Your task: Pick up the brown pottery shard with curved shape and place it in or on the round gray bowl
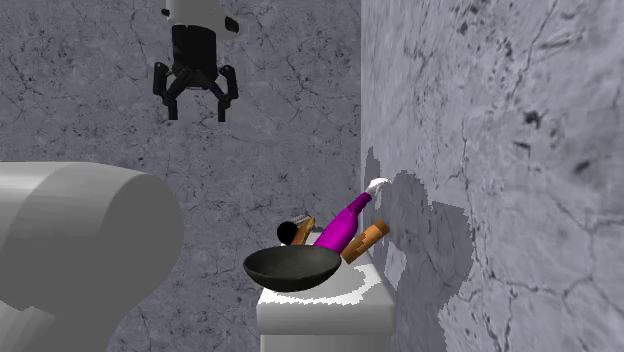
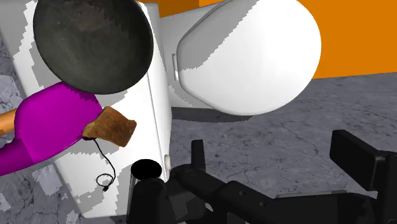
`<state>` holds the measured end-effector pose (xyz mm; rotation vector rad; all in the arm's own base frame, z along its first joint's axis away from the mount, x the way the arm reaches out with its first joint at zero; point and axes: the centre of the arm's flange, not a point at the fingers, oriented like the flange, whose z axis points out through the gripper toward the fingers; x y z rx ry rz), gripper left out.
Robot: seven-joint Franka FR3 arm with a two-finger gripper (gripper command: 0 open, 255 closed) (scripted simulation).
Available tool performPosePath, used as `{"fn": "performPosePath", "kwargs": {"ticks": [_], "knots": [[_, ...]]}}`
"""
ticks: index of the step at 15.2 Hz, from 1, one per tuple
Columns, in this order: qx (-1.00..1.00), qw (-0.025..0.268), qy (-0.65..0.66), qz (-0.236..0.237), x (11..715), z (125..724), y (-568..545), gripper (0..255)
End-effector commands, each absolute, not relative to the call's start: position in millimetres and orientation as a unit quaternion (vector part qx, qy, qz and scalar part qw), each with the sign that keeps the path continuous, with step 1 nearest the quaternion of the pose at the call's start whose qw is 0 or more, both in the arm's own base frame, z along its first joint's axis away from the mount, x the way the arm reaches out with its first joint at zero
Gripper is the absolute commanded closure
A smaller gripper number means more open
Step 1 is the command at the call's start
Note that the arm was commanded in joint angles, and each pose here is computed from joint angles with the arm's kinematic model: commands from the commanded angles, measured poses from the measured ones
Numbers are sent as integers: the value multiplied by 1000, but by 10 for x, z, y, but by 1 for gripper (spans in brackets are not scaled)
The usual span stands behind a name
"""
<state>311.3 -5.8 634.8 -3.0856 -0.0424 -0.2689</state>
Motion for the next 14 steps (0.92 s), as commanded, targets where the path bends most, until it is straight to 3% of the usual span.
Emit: {"fn": "performPosePath", "kwargs": {"ticks": [1,14], "knots": [[-996,22,-14,-87,3113,6348,-58,0],[-990,130,-55,-3,4168,5397,-1601,0]]}}
